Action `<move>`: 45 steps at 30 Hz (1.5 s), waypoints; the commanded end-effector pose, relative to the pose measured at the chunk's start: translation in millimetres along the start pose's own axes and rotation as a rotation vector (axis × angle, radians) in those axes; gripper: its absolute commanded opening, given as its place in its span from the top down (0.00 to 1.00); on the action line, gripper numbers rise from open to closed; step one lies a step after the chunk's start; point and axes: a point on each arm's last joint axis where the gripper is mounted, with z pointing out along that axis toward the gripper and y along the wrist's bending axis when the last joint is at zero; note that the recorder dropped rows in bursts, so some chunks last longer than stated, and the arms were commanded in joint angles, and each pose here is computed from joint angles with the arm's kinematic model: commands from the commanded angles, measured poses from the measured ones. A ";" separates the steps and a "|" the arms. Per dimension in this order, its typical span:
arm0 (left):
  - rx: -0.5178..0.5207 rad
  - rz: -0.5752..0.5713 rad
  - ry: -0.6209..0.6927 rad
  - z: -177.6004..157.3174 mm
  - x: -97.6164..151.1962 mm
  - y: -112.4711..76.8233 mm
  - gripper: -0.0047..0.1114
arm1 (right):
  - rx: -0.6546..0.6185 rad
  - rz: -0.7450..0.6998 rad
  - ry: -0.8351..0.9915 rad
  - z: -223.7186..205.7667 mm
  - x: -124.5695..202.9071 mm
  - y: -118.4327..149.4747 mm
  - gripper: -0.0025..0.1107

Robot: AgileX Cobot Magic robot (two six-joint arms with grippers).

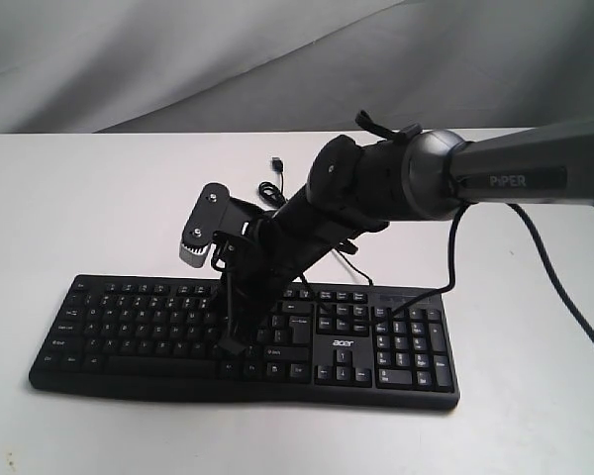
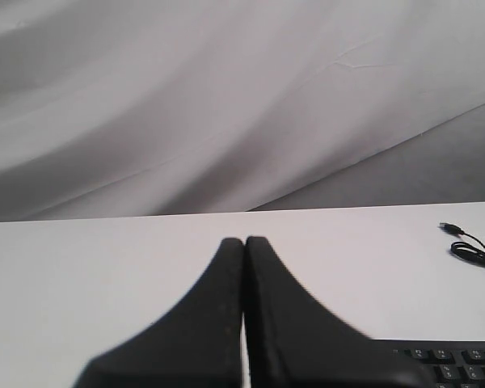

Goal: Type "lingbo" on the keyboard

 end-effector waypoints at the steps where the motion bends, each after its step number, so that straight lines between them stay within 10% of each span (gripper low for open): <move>1: 0.007 -0.002 -0.008 -0.2 0.7 -0.5 0.96 | -0.006 -0.008 0.010 -1.1 3.0 -0.8 0.98; 45: 0.007 -0.002 -0.008 -0.2 0.7 -0.5 0.96 | 0.025 -0.023 0.021 5.9 6.4 -3.5 0.98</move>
